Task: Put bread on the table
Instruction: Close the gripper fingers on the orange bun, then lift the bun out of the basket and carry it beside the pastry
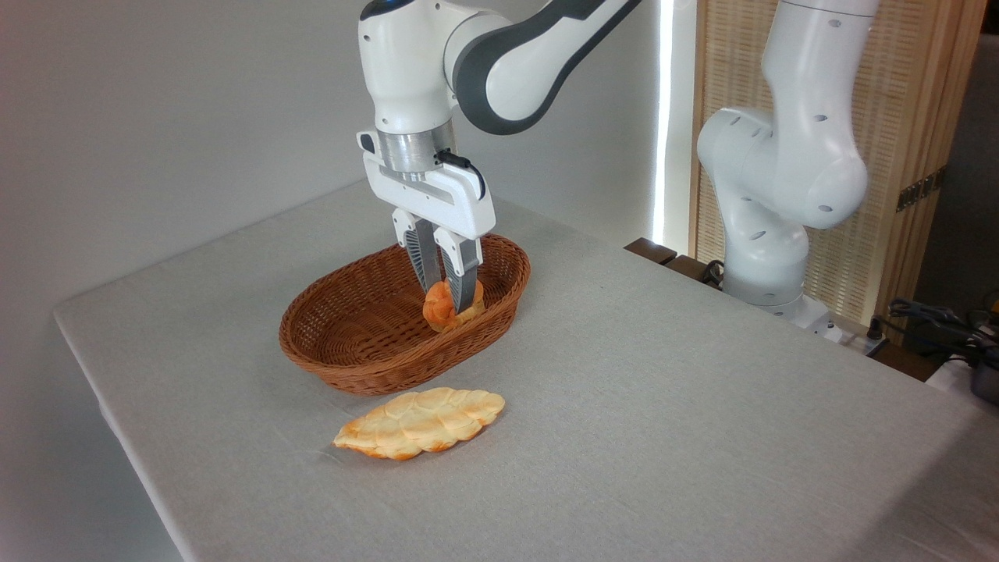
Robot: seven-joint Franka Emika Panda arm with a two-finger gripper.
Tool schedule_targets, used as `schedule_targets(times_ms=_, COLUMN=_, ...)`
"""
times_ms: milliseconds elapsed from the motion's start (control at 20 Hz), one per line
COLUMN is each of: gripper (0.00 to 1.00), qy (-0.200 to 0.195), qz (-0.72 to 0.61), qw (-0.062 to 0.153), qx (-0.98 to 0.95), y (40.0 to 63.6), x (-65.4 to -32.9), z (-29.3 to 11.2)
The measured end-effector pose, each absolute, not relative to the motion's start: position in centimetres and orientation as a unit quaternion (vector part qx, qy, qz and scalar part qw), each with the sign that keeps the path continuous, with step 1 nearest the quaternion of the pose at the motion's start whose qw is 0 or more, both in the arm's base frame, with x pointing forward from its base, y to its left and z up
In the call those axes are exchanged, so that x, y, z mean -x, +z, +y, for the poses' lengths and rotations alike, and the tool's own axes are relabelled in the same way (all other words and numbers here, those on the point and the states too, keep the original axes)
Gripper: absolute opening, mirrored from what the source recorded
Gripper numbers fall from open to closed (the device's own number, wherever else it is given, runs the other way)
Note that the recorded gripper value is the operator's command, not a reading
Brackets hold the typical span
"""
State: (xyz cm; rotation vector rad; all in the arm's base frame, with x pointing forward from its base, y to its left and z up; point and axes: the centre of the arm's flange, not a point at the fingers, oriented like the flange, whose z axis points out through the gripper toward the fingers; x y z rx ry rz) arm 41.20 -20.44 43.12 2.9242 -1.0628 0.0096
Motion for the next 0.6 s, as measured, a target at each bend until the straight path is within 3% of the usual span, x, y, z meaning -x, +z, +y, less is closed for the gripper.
schedule_targets(times_ms=300, gripper=0.47, qy=0.007, qz=-0.346, qw=0.015, qx=-0.938, y=43.5, x=-41.3, z=-20.4)
schedule_targets(times_ms=400, gripper=0.48, qy=0.017, qz=-0.345, qw=0.017, qx=-0.938, y=44.7, x=-41.7, z=-20.4)
schedule_targets(times_ms=600, gripper=0.49, qy=0.037, qz=-0.318, qw=0.043, qx=-0.946, y=47.8, x=-43.3, z=-19.1)
